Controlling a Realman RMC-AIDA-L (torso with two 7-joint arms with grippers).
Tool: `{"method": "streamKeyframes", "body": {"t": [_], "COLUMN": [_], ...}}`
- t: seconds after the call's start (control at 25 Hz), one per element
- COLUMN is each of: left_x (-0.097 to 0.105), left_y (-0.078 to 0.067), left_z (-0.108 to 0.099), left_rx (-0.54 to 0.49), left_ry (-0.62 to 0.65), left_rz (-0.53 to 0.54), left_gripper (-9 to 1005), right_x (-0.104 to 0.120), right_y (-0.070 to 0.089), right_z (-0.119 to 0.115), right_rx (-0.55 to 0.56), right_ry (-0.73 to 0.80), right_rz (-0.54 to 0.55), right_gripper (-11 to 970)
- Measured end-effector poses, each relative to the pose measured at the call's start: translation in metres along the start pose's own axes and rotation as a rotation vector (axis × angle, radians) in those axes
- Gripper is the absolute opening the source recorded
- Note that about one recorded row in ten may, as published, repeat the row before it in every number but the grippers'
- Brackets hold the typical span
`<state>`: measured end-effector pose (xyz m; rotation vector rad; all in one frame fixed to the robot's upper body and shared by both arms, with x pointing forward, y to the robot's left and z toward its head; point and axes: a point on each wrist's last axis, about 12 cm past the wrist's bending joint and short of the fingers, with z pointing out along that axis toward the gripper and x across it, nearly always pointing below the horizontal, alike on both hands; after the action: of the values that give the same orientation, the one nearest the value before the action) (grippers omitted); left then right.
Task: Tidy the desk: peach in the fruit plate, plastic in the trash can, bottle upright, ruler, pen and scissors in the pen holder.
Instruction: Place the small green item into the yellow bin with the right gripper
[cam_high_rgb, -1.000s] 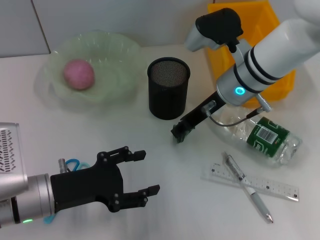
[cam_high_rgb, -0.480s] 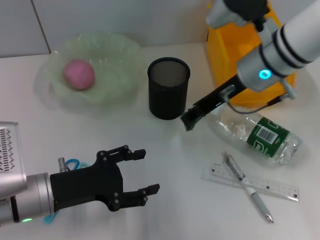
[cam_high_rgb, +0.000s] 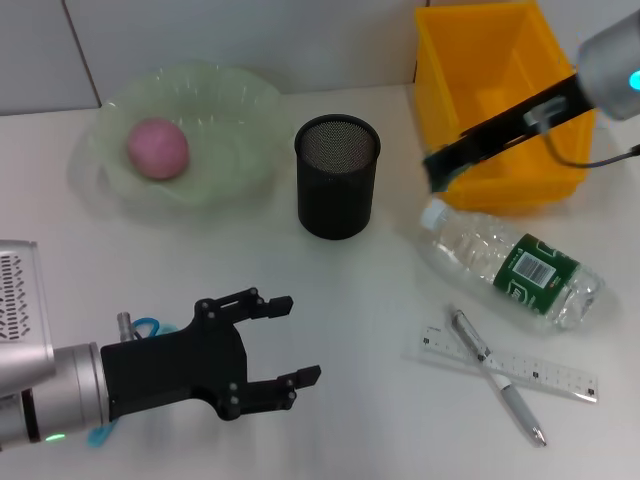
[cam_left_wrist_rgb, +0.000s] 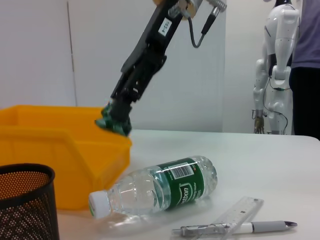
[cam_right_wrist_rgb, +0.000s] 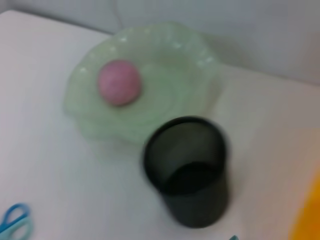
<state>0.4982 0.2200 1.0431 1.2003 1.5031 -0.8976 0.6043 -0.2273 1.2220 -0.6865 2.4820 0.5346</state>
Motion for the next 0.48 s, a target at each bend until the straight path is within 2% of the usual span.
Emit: {"method": "streamKeyframes", "body": {"t": [0.04, 0.12, 0.16, 0.48], "left_x": [0.000, 0.000, 0.000, -0.001], "left_y": [0.000, 0.000, 0.000, 0.000], "left_z": [0.000, 0.000, 0.000, 0.001], "left_rx": [0.001, 0.001, 0.002, 0.006], "left_ry": [-0.001, -0.001, -0.001, -0.004], "left_rz": [0.001, 0.001, 0.001, 0.003], "left_gripper": [795, 795, 795, 794], "right_x": [0.001, 0.002, 0.004, 0.005], "right_y": [-0.008, -0.012, -0.021, -0.047], "right_z": [-0.011, -0.016, -0.027, -0.049], "right_rx": [0.048, 0.073, 0.123, 0.211], "right_ry": [-0.016, -0.021, -0.038, -0.114], "right_rz": [0.017, 0.027, 0.052, 0.111], "right_gripper": [443, 443, 444, 444]}}
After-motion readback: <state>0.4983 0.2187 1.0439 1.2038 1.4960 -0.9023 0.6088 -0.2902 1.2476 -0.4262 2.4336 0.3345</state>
